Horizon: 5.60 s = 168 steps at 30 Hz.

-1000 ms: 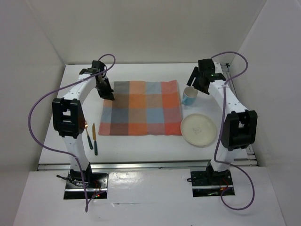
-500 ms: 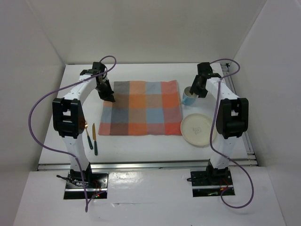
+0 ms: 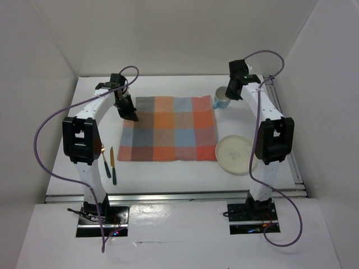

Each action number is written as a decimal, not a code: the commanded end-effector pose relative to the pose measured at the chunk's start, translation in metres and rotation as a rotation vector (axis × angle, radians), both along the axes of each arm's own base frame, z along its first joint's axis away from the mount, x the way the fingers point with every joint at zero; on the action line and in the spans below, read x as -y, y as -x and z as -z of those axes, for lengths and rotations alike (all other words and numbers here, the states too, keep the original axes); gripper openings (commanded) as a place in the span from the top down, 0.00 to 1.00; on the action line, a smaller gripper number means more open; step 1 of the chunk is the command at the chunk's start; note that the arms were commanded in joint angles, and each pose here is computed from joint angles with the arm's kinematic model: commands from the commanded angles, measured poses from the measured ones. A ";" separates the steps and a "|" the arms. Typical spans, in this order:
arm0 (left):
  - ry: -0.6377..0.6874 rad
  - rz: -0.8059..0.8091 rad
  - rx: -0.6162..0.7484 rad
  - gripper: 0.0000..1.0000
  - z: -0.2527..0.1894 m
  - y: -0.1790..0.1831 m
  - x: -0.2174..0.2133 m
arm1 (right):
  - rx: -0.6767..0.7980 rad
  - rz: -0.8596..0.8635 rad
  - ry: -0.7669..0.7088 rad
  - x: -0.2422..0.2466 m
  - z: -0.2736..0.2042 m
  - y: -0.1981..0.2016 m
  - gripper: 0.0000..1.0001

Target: Set the dinner table for one person

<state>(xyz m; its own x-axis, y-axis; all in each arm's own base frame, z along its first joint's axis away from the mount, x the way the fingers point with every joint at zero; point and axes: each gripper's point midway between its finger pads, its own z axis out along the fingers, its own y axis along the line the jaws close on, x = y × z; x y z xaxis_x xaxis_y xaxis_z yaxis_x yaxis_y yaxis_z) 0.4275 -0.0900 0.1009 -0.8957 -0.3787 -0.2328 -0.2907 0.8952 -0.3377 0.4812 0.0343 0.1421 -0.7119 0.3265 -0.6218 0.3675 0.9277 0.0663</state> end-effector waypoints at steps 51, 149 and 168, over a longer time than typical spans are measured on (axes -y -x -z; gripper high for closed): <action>-0.169 -0.517 -0.198 0.51 0.033 0.190 -0.085 | 0.366 -0.307 -0.175 -0.118 -0.157 0.004 0.00; 0.131 0.288 0.018 0.79 0.052 0.053 0.337 | 0.328 0.004 -0.118 0.040 -0.119 0.086 0.00; 0.102 0.345 0.186 0.39 -0.070 0.100 0.276 | -0.030 0.071 -0.251 0.005 0.017 0.171 0.13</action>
<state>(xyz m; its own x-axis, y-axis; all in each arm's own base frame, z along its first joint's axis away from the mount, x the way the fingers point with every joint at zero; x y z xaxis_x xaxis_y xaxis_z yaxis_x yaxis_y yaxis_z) 0.3357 -0.3823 0.1146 -0.9572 -0.0872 -0.2759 0.0420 0.9016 -0.4306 0.3058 0.0151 0.1241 -0.6956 0.5334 -0.4814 0.4645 0.8450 0.2651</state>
